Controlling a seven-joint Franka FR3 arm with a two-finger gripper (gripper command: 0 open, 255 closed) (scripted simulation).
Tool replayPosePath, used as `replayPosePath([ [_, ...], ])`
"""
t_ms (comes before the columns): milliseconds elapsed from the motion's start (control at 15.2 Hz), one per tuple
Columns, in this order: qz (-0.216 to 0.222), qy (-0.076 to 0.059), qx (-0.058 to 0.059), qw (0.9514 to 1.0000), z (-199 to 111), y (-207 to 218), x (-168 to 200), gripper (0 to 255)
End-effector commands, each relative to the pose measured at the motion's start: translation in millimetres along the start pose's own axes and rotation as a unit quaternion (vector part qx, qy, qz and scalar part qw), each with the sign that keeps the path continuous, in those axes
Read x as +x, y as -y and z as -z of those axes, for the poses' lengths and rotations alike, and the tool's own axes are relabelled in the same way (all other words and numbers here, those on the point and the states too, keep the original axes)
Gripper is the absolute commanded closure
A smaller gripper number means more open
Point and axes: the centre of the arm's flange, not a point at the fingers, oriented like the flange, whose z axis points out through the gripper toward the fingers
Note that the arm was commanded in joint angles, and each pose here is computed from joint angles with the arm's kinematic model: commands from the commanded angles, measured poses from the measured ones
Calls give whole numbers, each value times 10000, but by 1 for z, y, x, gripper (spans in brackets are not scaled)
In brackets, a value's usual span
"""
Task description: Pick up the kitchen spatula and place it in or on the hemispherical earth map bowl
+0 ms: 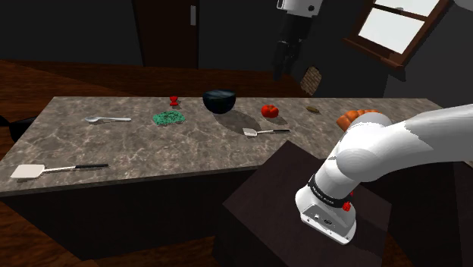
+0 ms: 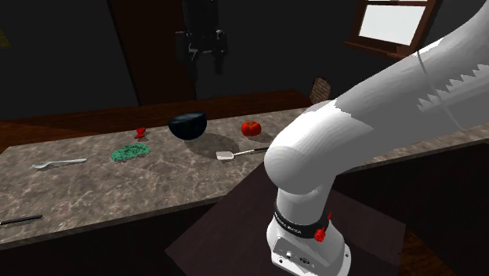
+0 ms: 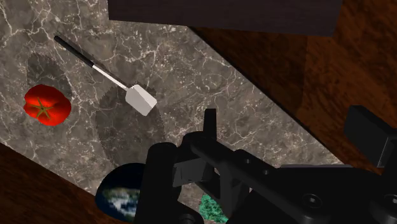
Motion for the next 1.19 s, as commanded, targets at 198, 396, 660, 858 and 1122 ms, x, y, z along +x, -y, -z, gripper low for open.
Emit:
replayPosePath([
  [198,314,13,-49,9995,-31,-24,-2,0],
  [396,627,26,-98,9980,-61,-47,-3,0],
  [660,1043,43,-163,9944,-101,-80,-2,0],
  [858,1354,56,-212,9905,-131,-104,1,0],
  [1122,1767,73,-276,9838,-170,-137,7,0],
])
